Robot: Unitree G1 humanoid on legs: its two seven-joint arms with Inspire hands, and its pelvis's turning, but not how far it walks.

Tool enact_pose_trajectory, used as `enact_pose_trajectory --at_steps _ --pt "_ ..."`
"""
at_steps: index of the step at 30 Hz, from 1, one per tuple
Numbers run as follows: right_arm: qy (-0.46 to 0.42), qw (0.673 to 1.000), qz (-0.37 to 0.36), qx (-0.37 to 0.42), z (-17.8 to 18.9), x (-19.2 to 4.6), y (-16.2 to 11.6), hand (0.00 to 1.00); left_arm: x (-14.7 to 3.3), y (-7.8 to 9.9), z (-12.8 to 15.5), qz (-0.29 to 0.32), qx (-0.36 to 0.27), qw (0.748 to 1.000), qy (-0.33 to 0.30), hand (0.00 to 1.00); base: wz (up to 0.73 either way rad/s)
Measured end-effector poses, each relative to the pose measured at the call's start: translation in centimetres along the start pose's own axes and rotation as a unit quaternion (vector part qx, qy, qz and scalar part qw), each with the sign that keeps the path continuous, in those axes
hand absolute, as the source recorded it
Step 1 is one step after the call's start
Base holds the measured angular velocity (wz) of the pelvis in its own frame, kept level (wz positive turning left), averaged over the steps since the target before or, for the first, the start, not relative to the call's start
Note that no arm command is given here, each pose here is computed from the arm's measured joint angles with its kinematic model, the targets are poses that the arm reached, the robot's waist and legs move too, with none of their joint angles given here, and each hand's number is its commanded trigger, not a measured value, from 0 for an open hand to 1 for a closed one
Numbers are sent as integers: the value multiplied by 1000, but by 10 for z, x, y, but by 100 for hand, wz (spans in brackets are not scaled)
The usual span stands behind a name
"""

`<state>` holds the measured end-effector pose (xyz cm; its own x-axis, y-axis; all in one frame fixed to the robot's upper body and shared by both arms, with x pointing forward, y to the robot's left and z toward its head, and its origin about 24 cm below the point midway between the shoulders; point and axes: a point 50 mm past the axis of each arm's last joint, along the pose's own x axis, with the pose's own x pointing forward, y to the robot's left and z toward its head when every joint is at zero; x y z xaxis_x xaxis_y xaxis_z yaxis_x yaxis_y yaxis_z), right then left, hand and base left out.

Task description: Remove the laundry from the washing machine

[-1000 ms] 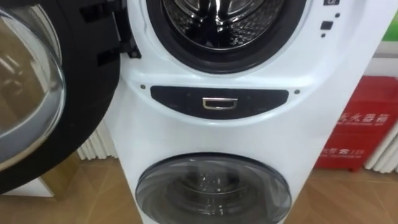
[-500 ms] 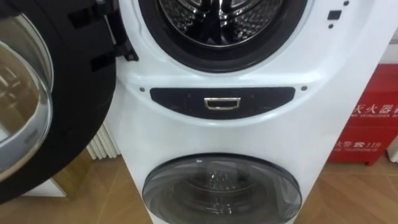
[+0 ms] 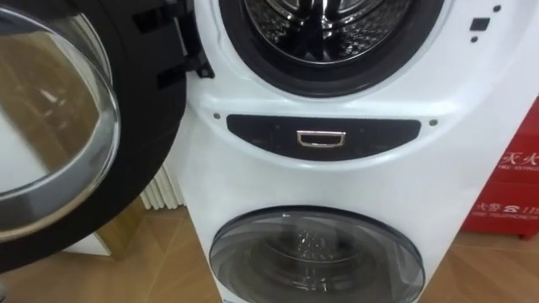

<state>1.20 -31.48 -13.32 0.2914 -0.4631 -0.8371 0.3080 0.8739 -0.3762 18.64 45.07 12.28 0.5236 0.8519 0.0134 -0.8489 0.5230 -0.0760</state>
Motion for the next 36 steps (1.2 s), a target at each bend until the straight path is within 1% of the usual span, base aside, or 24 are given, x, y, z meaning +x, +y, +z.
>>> enact_pose_trajectory --at_steps 3,5,6,8,9,11,12,14,15,17,18,20,23,29,33,36 --pt "4 1000 6 2 -2 0 1 0 -3 -4 8 1 -8 1000 -18 0 11" --pt "8 1000 22 -2 -3 0 5 0 -14 -12 13 -12 -16 999 -45 0 23" --pt "9 1000 25 -3 -3 0 6 0 -18 -13 12 -15 -16 998 -52 0 24" --pt "12 999 38 -9 -2 0 9 0 -41 -14 2 -29 3 997 -65 0 23" --pt "7 999 44 -13 2 1 13 0 -48 -15 -1 -36 5 997 -65 0 28" --pt "4 997 70 -31 4 1 25 0 -76 -21 -20 -66 17 996 -50 0 20" --pt "3 997 76 -34 6 2 28 0 -83 -24 -25 -77 17 996 -42 0 11" --pt "-1 995 97 -25 10 2 42 0 -105 -41 -47 -130 9 991 -3 0 8" --pt "-2 995 102 -20 11 2 46 0 -109 -44 -53 -141 8 990 9 0 0" --pt "-5 993 114 -16 12 1 55 0 -128 -58 -73 -191 -3 980 52 0 -11" --pt "-5 993 116 -15 12 1 56 0 -132 -61 -77 -204 -5 977 60 0 -16" --pt "3 993 117 -15 5 -1 59 0 -148 -72 -90 -254 -14 963 87 0 -10" --pt "6 992 122 -16 4 -2 62 0 -158 -79 -96 -276 -33 955 104 0 -1" --pt "-8 988 147 -44 13 -2 80 0 -167 -89 -100 -303 -37 945 113 0 3" --pt "-12 987 156 -36 17 -2 86 0 -175 -96 -105 -324 -41 937 119 0 -1" --pt "-12 986 163 -27 18 -3 89 0 -185 -100 -121 -340 -32 928 150 0 -7"
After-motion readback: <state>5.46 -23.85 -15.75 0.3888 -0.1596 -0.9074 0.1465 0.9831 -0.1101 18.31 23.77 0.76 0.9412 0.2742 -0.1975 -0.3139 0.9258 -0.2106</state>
